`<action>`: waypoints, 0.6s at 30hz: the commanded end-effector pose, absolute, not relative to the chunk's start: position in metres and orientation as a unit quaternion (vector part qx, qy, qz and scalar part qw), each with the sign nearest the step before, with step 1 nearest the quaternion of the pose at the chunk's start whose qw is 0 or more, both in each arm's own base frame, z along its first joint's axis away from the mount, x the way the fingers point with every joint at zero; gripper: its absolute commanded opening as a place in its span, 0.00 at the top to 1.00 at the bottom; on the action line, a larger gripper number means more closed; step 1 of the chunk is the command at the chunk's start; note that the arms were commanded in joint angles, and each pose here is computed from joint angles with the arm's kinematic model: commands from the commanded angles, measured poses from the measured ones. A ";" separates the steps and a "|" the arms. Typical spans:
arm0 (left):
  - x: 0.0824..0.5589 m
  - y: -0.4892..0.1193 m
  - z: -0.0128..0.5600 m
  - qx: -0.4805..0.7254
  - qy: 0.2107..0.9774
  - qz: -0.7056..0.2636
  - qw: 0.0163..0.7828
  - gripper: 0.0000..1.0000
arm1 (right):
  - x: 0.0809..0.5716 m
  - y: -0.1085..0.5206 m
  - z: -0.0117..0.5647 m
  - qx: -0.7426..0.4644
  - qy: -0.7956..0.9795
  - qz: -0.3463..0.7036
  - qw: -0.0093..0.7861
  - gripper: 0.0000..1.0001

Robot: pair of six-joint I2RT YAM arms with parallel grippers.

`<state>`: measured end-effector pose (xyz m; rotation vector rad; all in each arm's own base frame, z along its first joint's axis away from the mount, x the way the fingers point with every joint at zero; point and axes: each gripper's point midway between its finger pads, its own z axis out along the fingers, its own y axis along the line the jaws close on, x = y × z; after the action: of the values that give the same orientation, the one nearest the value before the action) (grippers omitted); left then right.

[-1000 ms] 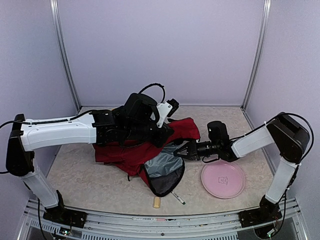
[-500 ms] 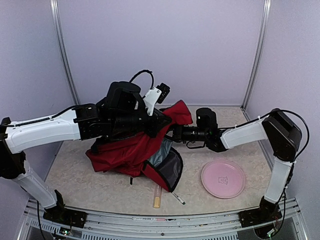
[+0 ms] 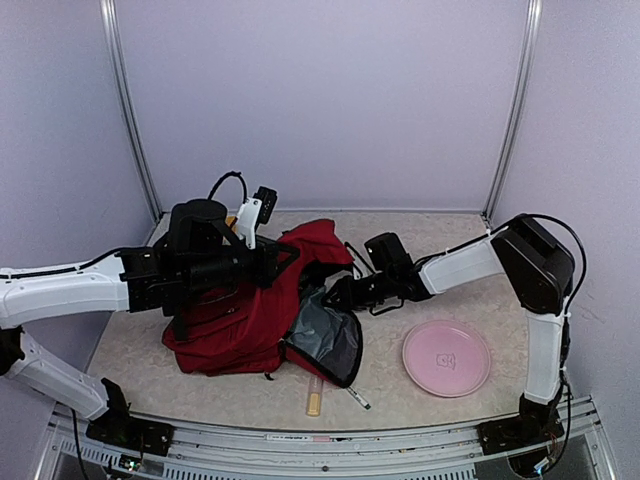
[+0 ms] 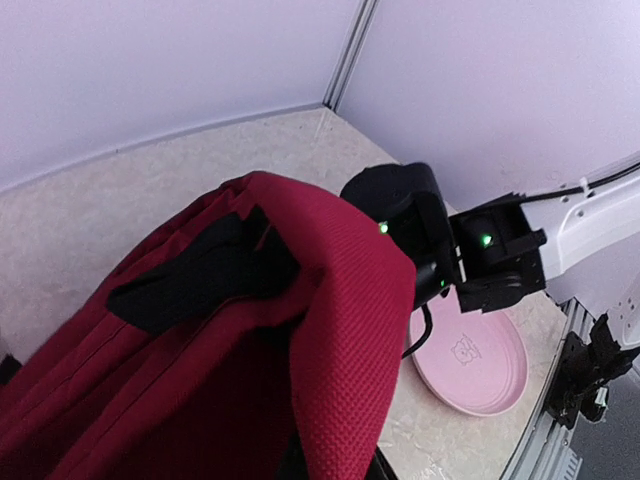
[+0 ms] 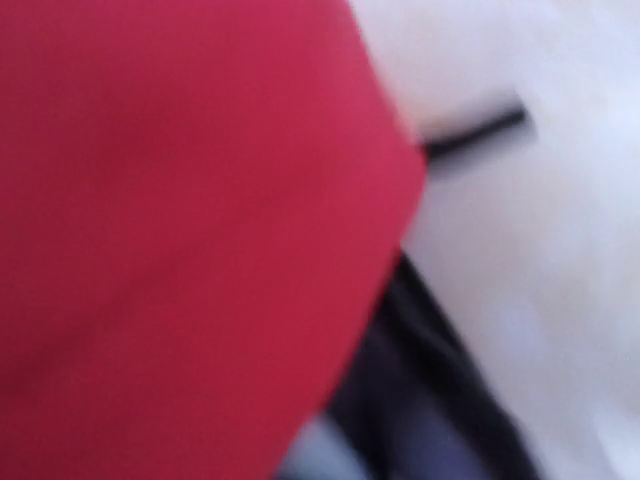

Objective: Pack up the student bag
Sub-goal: Adjust the pencil case in the largest pocket of the bag, then pick up the student bag from the center of the board.

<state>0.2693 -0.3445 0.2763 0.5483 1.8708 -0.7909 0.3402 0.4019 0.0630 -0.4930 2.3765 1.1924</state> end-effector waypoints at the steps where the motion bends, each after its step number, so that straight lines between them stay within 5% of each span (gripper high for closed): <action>1: 0.276 -0.333 0.272 0.165 0.775 -0.344 0.504 1.00 | 0.333 0.389 0.066 -0.222 0.870 0.379 0.222 0.54; 9: 0.273 -0.328 0.248 0.158 0.793 -0.333 0.485 1.00 | 0.328 0.338 0.096 -0.230 0.894 0.307 0.234 0.40; 18: 0.268 -0.332 0.250 0.168 0.788 -0.337 0.487 1.00 | 0.279 0.326 0.035 -0.187 0.910 0.349 0.122 0.37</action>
<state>0.2664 -0.3350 0.2392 0.4404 1.9598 -0.8189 0.3068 0.3295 0.0751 -0.5918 2.5063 0.9370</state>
